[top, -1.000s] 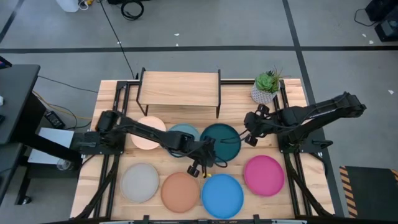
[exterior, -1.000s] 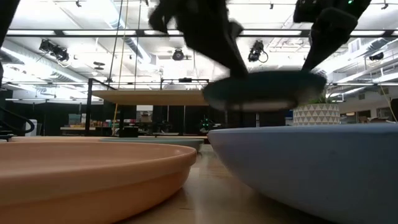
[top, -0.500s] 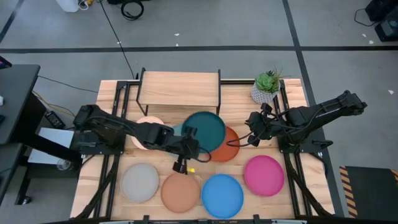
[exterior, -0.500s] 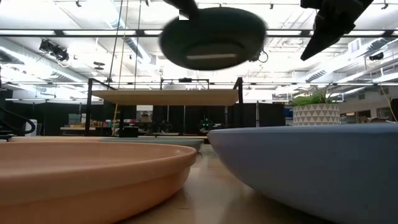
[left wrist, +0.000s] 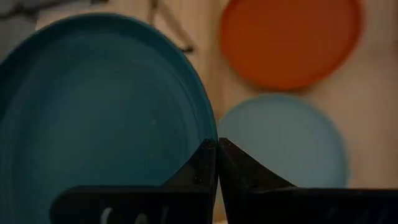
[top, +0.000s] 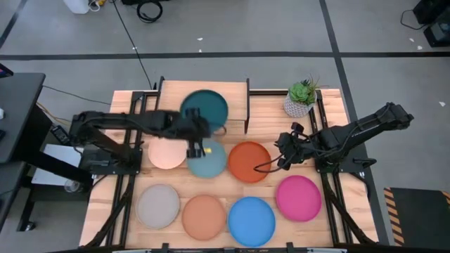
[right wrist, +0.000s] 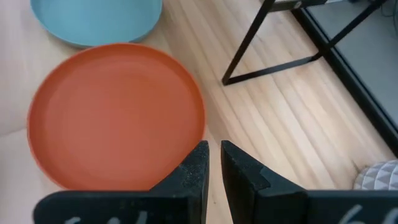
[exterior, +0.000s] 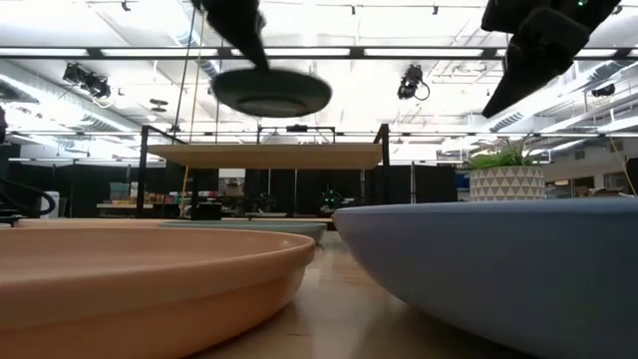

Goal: Place and stack plates onto a shelf
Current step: Put the dark green plate on the shelf

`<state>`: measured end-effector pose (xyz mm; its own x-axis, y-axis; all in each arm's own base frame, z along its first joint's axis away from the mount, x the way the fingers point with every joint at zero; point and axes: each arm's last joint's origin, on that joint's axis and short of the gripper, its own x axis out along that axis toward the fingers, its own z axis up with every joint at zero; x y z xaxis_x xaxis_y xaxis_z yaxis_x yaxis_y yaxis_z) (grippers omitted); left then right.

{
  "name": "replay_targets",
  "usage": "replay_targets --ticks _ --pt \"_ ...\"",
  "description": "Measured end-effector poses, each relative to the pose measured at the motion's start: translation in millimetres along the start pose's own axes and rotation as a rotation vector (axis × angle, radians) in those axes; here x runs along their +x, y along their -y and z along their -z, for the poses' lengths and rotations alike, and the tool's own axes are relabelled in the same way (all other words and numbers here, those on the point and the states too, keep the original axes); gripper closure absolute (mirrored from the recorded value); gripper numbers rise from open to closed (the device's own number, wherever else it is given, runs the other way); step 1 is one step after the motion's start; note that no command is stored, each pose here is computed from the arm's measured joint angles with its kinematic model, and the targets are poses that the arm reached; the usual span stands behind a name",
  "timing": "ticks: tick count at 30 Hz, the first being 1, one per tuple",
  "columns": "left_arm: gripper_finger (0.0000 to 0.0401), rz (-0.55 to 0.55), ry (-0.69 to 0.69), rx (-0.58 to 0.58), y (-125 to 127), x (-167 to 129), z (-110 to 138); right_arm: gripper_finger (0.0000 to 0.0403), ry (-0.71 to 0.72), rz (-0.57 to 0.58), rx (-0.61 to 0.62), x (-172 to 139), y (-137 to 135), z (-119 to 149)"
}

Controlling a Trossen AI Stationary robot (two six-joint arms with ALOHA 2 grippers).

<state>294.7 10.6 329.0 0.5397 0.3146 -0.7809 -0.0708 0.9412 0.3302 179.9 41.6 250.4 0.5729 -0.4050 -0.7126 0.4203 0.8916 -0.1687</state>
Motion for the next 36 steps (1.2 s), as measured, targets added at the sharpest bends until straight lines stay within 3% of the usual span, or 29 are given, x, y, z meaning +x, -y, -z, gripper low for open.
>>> replay_targets --ticks 8,13,27,36 --pt "0.0386 -0.035 -0.050 -0.179 -74 15 39 0.0353 0.012 -0.023 0.006 -1 -3 -1" --pt "0.0386 -0.023 -0.064 -0.236 -97 25 56 0.0353 0.007 -0.034 0.008 -1 -3 -1" --pt "0.0379 0.009 -0.086 -0.256 -94 37 67 0.0353 0.002 -0.044 0.016 -1 -3 0" --pt "0.0294 0.001 -0.078 -0.272 -94 35 64 0.0353 0.002 -0.045 0.015 -1 -3 0"
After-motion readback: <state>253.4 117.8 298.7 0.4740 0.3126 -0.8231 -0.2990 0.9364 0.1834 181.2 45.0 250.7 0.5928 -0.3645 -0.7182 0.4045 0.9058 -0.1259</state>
